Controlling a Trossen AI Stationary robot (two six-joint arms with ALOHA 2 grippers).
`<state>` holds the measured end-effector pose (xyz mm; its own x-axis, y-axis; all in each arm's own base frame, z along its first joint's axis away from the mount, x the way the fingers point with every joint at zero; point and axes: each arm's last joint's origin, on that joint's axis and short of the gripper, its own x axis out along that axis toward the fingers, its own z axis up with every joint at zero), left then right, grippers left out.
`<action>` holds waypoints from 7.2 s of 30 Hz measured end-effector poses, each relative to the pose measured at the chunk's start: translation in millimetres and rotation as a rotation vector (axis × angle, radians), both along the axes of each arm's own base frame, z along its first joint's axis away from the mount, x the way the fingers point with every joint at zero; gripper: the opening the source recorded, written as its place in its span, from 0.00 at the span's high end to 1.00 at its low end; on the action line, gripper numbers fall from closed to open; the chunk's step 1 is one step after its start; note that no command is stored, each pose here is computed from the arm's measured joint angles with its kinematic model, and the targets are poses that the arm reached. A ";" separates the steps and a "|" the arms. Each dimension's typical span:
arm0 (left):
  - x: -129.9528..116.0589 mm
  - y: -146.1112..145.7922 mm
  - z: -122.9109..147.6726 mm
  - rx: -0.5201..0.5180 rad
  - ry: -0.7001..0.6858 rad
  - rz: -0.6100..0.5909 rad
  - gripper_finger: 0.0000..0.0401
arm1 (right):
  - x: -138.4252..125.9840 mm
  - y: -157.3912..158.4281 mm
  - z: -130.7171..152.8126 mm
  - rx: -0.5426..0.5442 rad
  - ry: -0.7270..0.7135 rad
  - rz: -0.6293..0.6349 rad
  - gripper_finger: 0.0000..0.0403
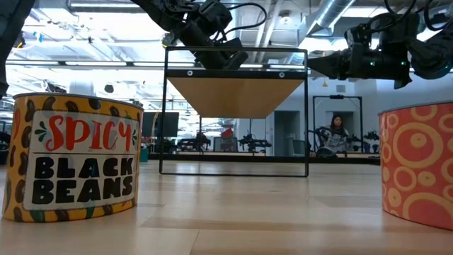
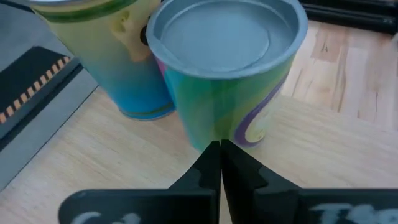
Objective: Pick and place cans onto a shelf
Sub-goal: Put the canned chicken soup on the shelf, then put the canned tomato sauce on the shelf
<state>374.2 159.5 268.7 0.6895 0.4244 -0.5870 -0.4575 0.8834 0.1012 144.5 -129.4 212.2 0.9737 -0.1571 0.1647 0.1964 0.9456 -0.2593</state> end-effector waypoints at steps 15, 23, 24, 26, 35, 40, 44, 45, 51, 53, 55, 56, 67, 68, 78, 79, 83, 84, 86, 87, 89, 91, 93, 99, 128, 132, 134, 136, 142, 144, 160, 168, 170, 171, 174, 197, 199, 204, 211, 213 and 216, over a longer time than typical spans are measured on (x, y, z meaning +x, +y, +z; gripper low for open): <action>-58.2 -51.0 -15.2 0.050 -0.246 -0.091 1.00 | 13.2 18.3 0.1 0.083 0.001 0.126 0.99; -110.1 -88.2 -22.5 0.082 -0.399 -0.153 1.00 | 26.7 54.6 17.4 0.108 0.102 0.150 0.99; -114.9 -91.7 -23.9 0.089 -0.424 -0.161 1.00 | 27.9 60.6 19.4 0.117 0.135 0.135 0.99; -125.6 -98.4 -27.9 0.096 -0.469 -0.177 1.00 | 28.7 74.5 23.5 0.143 0.210 0.118 0.99; -150.1 -117.7 -47.5 0.076 -0.578 -0.221 1.00 | 23.3 141.7 46.8 0.223 0.437 0.085 0.99; -150.1 -126.9 -51.6 0.067 -0.569 -0.261 1.00 | 22.9 178.4 55.1 0.248 0.501 0.107 0.99; -149.2 -134.4 -51.8 0.051 -0.572 -0.292 1.00 | 26.7 208.4 52.5 0.306 0.578 0.165 0.98; -149.0 -137.1 -51.8 0.048 -0.573 -0.304 1.00 | 28.4 215.7 50.4 0.325 0.600 0.168 0.97; -148.0 -153.5 -51.5 0.036 -0.577 -0.355 1.00 | 41.6 264.1 39.6 0.405 0.751 0.202 0.94; -147.9 -158.5 -51.4 0.044 -0.575 -0.366 1.00 | 46.7 282.9 38.2 0.412 0.790 0.220 0.91; -148.0 -162.8 -50.8 0.049 -0.581 -0.370 1.00 | 52.0 301.8 34.8 0.402 0.827 0.236 0.88; -148.0 -164.4 -50.2 0.051 -0.588 -0.371 1.00 | 54.9 311.0 32.8 0.392 0.845 0.248 0.86; -148.4 -175.6 -45.6 0.033 -0.641 -0.403 1.00 | 95.0 373.9 -6.8 0.397 1.041 0.229 0.64; -148.4 -175.7 -45.7 0.029 -0.642 -0.400 1.00 | 97.6 377.4 -9.7 0.394 1.050 0.231 0.63; -148.4 -175.7 -46.3 0.008 -0.641 -0.393 1.00 | 121.5 395.5 -38.6 0.338 1.132 0.195 0.61; -148.4 -175.7 -46.3 0.008 -0.641 -0.393 1.00 | 122.0 395.4 -39.8 0.328 1.140 0.184 0.62; -148.4 -175.7 -46.6 0.007 -0.638 -0.393 1.00 | 126.7 389.8 -51.7 0.269 1.196 0.142 0.67; -148.4 -175.7 -46.6 0.007 -0.638 -0.393 1.00 | 128.2 390.5 -50.0 0.271 1.190 0.147 0.68; -148.4 -175.7 -46.7 0.007 -0.637 -0.393 1.00 | 132.2 388.7 -45.7 0.273 1.175 0.145 0.70; -148.4 -175.7 -46.7 0.007 -0.637 -0.393 1.00 | 132.0 387.5 -45.9 0.267 1.187 0.139 0.70; -148.4 -175.7 -46.6 0.007 -0.638 -0.393 1.00 | 130.7 386.3 -45.6 0.251 1.204 0.129 0.70; -148.4 -175.7 -46.7 0.007 -0.637 -0.393 1.00 | 132.7 385.6 -37.6 0.254 1.186 0.144 0.68; -148.5 -176.2 -46.8 0.006 -0.636 -0.395 1.00 | 131.6 384.5 -26.7 0.255 1.178 0.147 0.66; -148.9 -182.0 -48.9 -0.004 -0.616 -0.420 1.00 | 108.3 374.5 -4.3 0.195 1.181 -0.039 0.58; -149.8 -189.3 -48.5 0.003 -0.620 -0.408 1.00 | 107.0 365.1 -38.9 -0.008 1.248 -0.212 0.97; -149.8 -189.4 -48.5 0.003 -0.620 -0.408 1.00 | 109.8 363.2 -38.0 0.030 1.267 -0.203 0.98; -149.9 -189.7 -48.4 0.002 -0.621 -0.410 1.00 | 112.1 363.3 -35.2 0.054 1.290 -0.189 0.99; -150.1 -191.3 -48.3 0.001 -0.622 -0.416 1.00 | 117.0 362.8 -28.8 0.101 1.328 -0.168 0.99; -151.6 -199.5 -48.3 0.009 -0.620 -0.424 1.00 | 139.6 348.4 -2.9 0.376 1.486 -0.150 0.99; -152.4 -202.6 -48.2 0.015 -0.619 -0.423 1.00 | 147.6 339.6 2.5 0.457 1.535 -0.140 0.99; -157.3 -221.0 -48.1 0.040 -0.613 -0.453 1.00 | 175.2 282.7 5.0 0.643 1.717 -0.076 0.97; -158.7 -224.7 -48.1 0.043 -0.614 -0.447 1.00 | 177.5 279.2 4.5 0.635 1.726 -0.044 0.93; -158.7 -224.7 -48.1 0.042 -0.614 -0.446 1.00 | 177.7 278.7 4.5 0.640 1.728 -0.043 0.91; -158.7 -224.7 -48.1 0.035 -0.615 -0.445 1.00 | 178.0 278.2 4.5 0.643 1.727 -0.045 0.91; -159.1 -226.1 -48.7 0.025 -0.611 -0.448 1.00 | 179.3 275.5 4.5 0.656 1.726 -0.049 0.89; -161.5 -233.3 -48.4 0.030 -0.611 -0.488 1.00 | 164.6 281.1 28.7 0.424 1.559 -0.049 0.96; -161.9 -234.6 -48.5 0.028 -0.611 -0.494 1.00 | 154.4 294.0 32.6 0.395 1.475 0.013 0.97; -162.3 -235.7 -48.3 0.027 -0.613 -0.499 1.00 | 136.5 313.7 25.7 0.455 1.344 0.120 0.95; -162.3 -235.3 -48.0 0.031 -0.615 -0.486 1.00 | 142.4 313.6 10.8 0.474 1.363 0.065 0.85; -162.3 -235.2 -48.0 0.032 -0.615 -0.481 1.00 | 145.7 312.6 5.6 0.476 1.377 0.056 0.79; -162.3 -235.0 -48.4 0.033 -0.612 -0.477 1.00 | 149.1 310.5 0.0 0.476 1.390 0.036 0.68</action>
